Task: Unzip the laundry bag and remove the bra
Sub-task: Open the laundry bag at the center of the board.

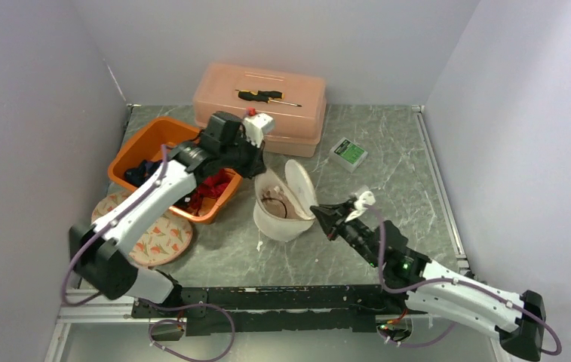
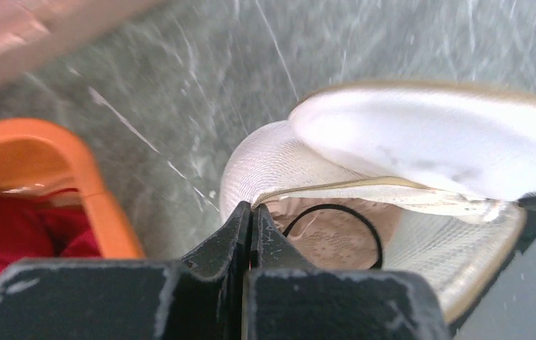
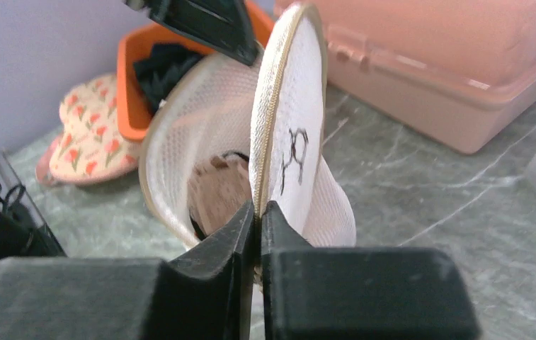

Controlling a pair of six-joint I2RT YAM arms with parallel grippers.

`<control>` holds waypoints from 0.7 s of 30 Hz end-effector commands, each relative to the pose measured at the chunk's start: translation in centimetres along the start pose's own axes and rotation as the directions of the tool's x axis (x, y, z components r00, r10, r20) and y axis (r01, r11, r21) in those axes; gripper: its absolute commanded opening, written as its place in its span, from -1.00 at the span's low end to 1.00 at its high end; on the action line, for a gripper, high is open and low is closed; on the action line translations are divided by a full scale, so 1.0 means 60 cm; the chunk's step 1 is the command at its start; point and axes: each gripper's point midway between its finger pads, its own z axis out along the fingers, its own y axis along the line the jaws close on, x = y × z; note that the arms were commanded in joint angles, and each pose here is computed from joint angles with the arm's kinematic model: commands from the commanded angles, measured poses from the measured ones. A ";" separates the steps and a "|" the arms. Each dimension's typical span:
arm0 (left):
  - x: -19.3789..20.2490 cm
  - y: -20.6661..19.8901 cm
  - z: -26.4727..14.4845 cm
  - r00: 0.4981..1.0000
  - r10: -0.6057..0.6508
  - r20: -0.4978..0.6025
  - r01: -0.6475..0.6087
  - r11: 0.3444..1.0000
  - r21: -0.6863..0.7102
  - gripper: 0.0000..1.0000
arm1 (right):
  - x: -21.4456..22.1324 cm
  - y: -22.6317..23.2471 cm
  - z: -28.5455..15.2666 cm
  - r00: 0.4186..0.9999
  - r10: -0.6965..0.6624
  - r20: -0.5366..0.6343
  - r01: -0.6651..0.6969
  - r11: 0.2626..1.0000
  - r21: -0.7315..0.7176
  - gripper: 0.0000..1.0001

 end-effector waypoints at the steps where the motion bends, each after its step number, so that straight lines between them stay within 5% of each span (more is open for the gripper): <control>1: -0.138 -0.007 -0.126 0.940 0.055 0.335 -0.004 0.988 -0.152 -0.95 | -0.096 -0.006 -0.036 0.942 0.171 0.289 -0.171 0.985 -0.026 -0.42; 3: -0.161 -0.017 -0.152 0.920 0.113 0.374 -0.039 0.979 -0.201 -0.95 | -0.098 -0.017 -0.050 0.924 0.203 0.324 -0.209 0.978 -0.017 0.10; 8: -0.162 -0.037 -0.155 0.916 0.251 0.315 -0.155 0.941 -0.300 -0.95 | -0.106 -0.055 -0.065 0.913 0.236 0.333 -0.283 0.954 0.099 0.76; 15: -0.134 -0.043 -0.131 0.918 0.238 0.317 -0.136 0.940 -0.313 -0.95 | -0.074 -0.079 -0.041 0.956 0.223 0.191 -0.270 0.923 0.272 0.83; 21: -0.167 -0.070 -0.162 0.908 0.108 0.405 -0.007 0.970 -0.243 -0.95 | -0.049 -0.085 -0.029 0.958 0.249 0.145 -0.284 0.904 0.320 0.81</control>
